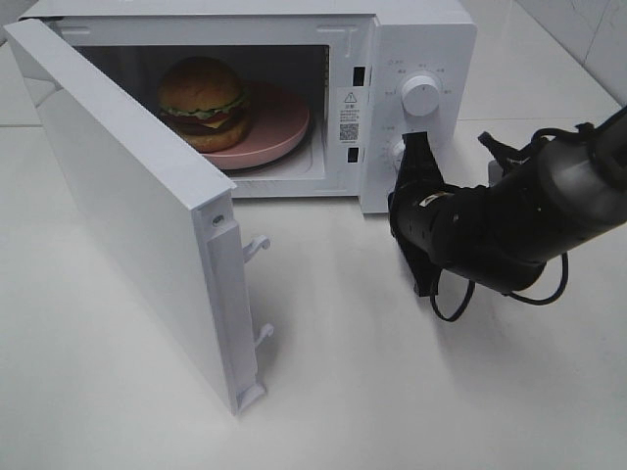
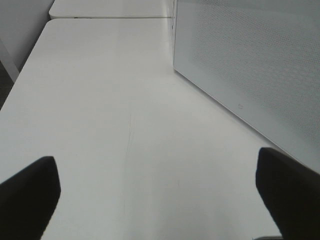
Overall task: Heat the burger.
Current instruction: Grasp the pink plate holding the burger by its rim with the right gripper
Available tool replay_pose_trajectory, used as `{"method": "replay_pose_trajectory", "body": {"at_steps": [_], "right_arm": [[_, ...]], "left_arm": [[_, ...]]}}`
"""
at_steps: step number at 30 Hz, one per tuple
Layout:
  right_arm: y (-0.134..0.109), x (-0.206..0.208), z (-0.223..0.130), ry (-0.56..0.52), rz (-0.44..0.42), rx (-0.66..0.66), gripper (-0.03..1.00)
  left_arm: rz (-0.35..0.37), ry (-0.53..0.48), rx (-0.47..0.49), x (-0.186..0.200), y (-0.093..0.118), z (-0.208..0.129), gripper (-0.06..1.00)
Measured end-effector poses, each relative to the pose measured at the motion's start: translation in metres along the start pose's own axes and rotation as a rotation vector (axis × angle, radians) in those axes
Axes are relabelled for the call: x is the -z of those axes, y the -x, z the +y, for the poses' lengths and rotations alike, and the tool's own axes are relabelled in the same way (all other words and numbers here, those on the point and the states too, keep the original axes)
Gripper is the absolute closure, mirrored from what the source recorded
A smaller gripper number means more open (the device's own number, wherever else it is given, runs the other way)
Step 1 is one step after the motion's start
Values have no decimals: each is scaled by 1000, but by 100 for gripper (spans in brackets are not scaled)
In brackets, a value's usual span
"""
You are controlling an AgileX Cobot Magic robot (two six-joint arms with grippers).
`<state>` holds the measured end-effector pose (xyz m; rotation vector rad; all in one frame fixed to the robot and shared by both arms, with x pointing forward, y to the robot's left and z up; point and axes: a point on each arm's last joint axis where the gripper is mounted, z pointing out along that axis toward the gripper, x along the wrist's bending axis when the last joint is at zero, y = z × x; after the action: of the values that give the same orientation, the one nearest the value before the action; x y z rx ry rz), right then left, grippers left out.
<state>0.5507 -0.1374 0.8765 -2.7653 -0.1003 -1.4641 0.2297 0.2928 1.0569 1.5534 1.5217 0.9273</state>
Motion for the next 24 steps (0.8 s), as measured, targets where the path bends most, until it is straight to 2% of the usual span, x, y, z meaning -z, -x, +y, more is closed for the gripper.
{"method": "replay_pose_trajectory", "body": {"at_steps": [11, 15, 16, 18, 21, 23, 24], "right_arm": [[3, 33, 5, -119, -62, 191, 95], [4, 48, 7, -170, -95, 331, 95], [4, 48, 7, -170, -95, 331, 95], [0, 56, 6, -212, -106, 437, 95], [0, 58, 6, -230, -109, 480, 95], [-5, 69, 3, -298, -111, 632, 94], [-5, 69, 3, -298, -111, 632, 94]], "left_arm": [[0, 0, 0, 0, 0, 0, -4], [0, 0, 0, 0, 0, 0, -4], [0, 0, 0, 0, 0, 0, -4], [0, 0, 0, 0, 0, 0, -4], [0, 0, 0, 0, 0, 0, -4], [0, 0, 0, 0, 0, 0, -4], [0, 0, 0, 0, 0, 0, -4]]}}
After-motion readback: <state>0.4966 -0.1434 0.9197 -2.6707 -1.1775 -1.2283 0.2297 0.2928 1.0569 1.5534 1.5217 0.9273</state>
